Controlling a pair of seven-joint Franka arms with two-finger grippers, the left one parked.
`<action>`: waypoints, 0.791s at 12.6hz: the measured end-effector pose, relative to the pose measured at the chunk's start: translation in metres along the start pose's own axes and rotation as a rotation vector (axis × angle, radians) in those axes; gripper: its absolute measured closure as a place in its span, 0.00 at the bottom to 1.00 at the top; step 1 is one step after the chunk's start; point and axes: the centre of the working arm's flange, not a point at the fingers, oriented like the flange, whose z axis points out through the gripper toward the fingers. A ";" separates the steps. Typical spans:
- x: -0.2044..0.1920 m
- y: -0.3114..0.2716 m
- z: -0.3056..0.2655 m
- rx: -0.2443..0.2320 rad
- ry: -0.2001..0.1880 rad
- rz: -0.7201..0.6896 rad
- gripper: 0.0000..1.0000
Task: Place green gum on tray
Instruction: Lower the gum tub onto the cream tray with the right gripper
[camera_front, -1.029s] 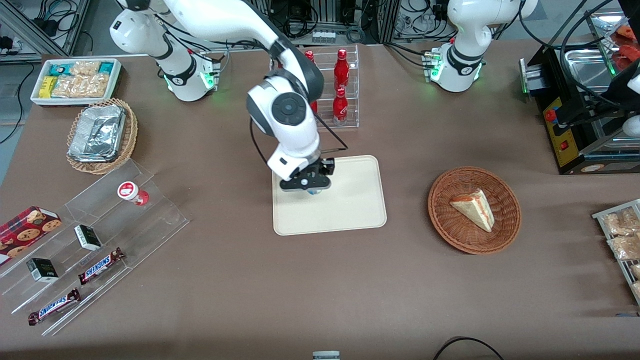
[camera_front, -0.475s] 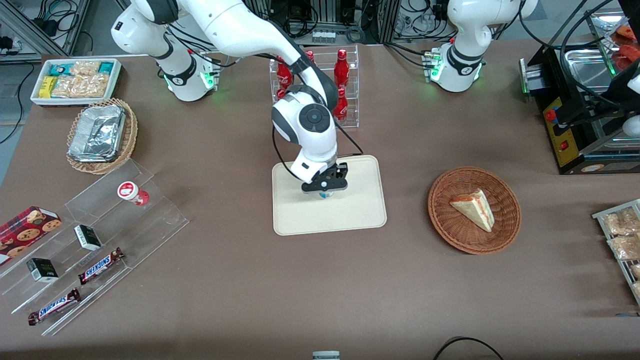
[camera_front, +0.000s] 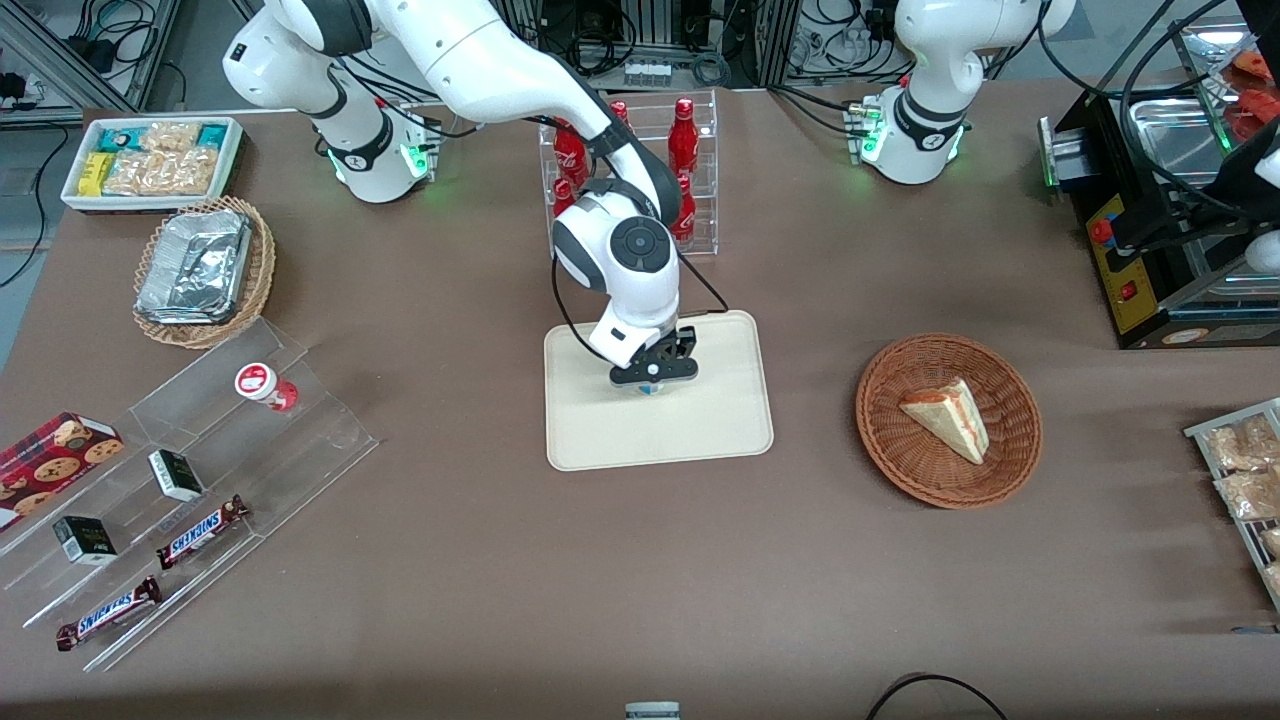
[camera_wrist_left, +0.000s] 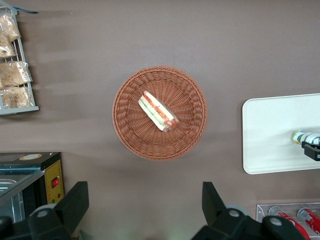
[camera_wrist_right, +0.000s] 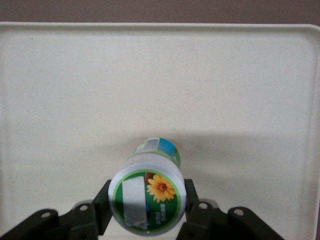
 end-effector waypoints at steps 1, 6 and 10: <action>0.001 -0.001 0.001 0.018 -0.003 0.015 0.41; -0.003 -0.003 0.013 0.014 -0.008 0.014 0.41; -0.004 -0.003 0.015 0.013 -0.006 0.014 0.35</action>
